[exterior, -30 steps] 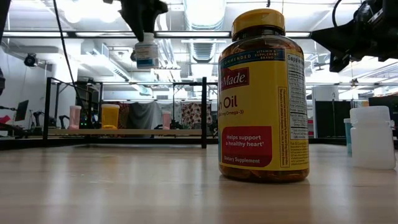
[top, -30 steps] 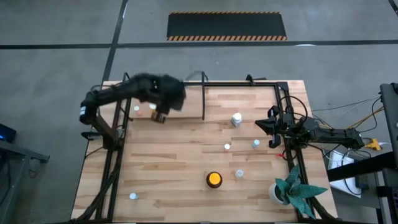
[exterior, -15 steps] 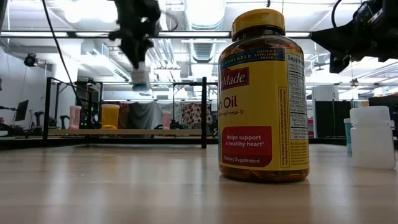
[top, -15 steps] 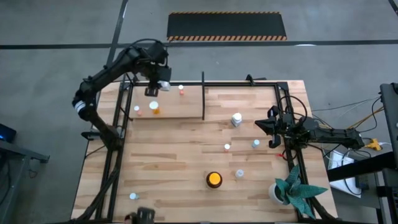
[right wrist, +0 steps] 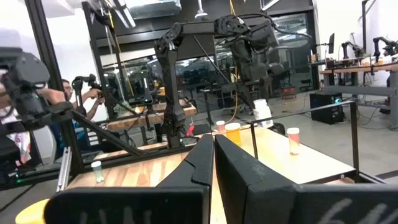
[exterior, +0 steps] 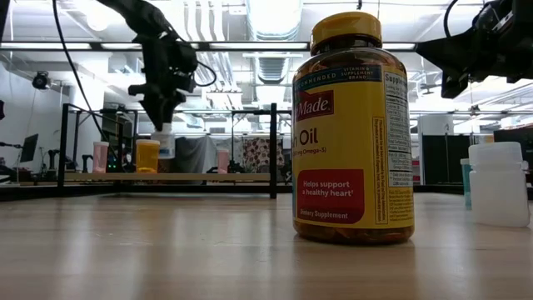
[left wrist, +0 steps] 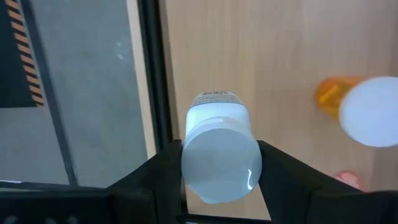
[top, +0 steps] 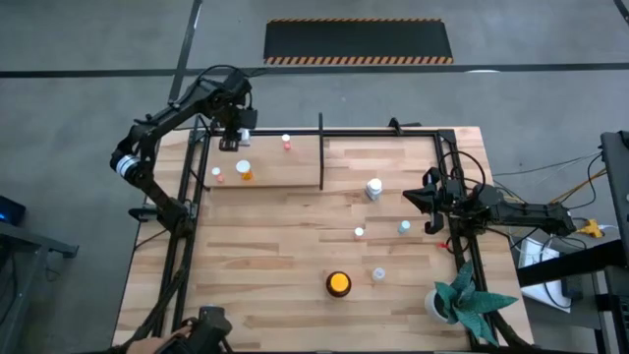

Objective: Pick and place medicine bottles onto shelf by color
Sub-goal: Put the bottom white pill bottle on the shelf

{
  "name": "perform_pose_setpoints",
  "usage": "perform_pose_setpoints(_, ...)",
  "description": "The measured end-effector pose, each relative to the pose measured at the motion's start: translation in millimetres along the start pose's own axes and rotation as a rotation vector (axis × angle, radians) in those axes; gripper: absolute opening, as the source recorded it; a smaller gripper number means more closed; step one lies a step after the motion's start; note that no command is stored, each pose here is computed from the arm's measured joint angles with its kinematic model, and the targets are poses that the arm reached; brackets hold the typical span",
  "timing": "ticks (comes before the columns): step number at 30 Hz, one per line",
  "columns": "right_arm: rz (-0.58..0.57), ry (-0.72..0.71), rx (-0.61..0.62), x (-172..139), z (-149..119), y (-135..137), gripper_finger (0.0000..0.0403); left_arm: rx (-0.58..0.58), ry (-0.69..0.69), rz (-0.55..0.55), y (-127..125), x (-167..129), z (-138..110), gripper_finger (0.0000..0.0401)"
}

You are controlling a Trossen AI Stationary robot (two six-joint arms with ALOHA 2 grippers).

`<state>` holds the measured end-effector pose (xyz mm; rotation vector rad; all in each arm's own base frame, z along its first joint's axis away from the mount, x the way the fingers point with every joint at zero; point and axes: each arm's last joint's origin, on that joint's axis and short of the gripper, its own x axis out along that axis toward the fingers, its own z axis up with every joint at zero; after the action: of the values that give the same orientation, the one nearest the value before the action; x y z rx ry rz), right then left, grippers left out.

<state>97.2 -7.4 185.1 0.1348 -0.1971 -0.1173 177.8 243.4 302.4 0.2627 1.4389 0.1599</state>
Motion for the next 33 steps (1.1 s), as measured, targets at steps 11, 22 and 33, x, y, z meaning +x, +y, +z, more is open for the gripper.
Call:
perform_pose_setpoints(11, 0.001, 0.0, 0.007, 0.0, 0.0, 0.0, 0.0009, -0.016, 0.007, -0.005, -0.4, 14.2, -2.3, 0.0163)
perform_pose_setpoints(22, 0.004, 0.002, 0.014, 0.0, -0.3, 0.1, 0.0009, -0.034, 0.003, 0.001, -2.2, 23.8, -2.9, 0.0163)
perform_pose_setpoints(33, 0.007, 0.002, 0.017, 0.0, -0.2, 0.2, 0.0009, -0.044, 0.002, 0.006, -5.0, 34.6, -4.0, 0.0163)
